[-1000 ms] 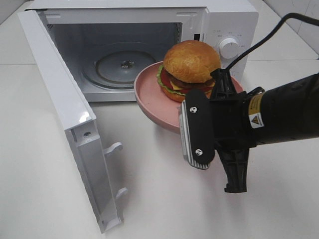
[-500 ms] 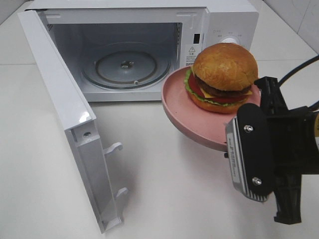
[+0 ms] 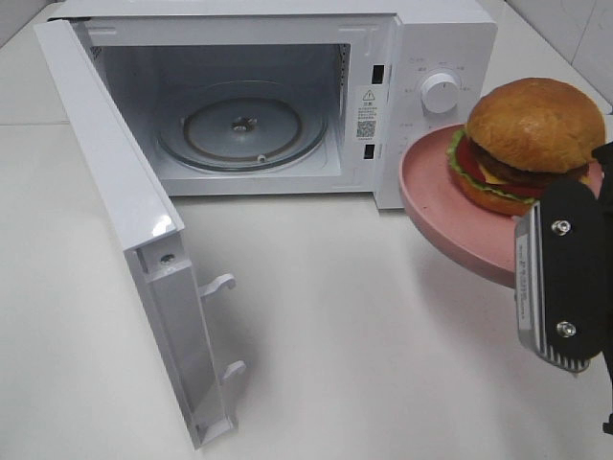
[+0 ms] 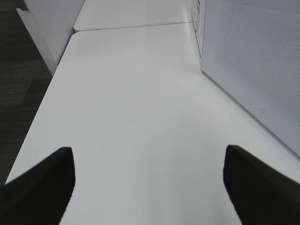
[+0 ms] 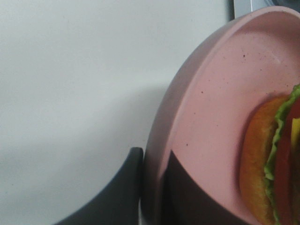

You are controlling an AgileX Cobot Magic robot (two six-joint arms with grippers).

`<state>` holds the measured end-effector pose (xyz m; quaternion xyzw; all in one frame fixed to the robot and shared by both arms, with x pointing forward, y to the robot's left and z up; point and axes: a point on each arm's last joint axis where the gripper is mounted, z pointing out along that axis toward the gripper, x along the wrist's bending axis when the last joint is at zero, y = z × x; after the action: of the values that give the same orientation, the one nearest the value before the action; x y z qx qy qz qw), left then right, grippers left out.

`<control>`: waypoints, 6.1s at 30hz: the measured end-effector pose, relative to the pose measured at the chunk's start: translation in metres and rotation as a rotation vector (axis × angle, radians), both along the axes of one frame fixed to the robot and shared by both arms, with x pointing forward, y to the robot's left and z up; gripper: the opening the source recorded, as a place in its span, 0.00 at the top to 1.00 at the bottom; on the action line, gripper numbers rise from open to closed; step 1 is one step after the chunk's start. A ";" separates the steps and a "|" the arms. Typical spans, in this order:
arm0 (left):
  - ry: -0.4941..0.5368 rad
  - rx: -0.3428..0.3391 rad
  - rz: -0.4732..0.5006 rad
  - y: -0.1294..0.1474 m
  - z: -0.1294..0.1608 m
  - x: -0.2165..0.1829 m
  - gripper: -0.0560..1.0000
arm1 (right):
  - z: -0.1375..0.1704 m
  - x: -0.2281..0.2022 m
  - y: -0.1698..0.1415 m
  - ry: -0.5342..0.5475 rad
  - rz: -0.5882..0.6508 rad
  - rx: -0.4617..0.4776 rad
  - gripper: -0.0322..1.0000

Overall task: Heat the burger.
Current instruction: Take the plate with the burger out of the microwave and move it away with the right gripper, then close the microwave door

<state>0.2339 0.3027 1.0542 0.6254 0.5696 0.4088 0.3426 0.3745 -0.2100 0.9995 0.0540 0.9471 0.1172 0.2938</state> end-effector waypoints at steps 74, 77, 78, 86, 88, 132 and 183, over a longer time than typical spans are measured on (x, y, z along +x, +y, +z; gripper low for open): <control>0.000 0.000 0.000 0.000 0.000 0.000 0.19 | -0.087 0.082 -0.040 -0.008 -1.410 0.004 0.91; 0.000 0.000 0.000 0.000 0.000 0.000 0.19 | -0.089 0.085 -0.042 -0.025 -1.421 0.007 0.91; 0.000 0.000 0.000 0.000 0.000 0.000 0.19 | -0.089 0.085 -0.042 -0.025 -1.421 0.007 0.91; 0.000 0.000 0.000 0.000 0.000 0.000 0.19 | -0.101 0.089 -0.040 -0.021 -1.419 0.012 0.90; 0.000 0.000 0.000 0.000 0.000 0.000 0.19 | -0.107 0.090 -0.039 -0.006 -1.413 0.001 0.90; 0.000 0.000 0.000 0.000 0.000 0.000 0.19 | -0.045 0.080 -0.026 0.055 -1.233 0.343 0.15; 0.000 0.000 0.000 0.000 0.000 0.000 0.19 | 0.054 -0.118 -0.095 0.014 -0.997 0.856 0.15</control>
<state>0.2339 0.3027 1.0542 0.6254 0.5696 0.4088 0.3426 0.2566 -0.3054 1.0539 0.5995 0.6801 0.3331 0.2591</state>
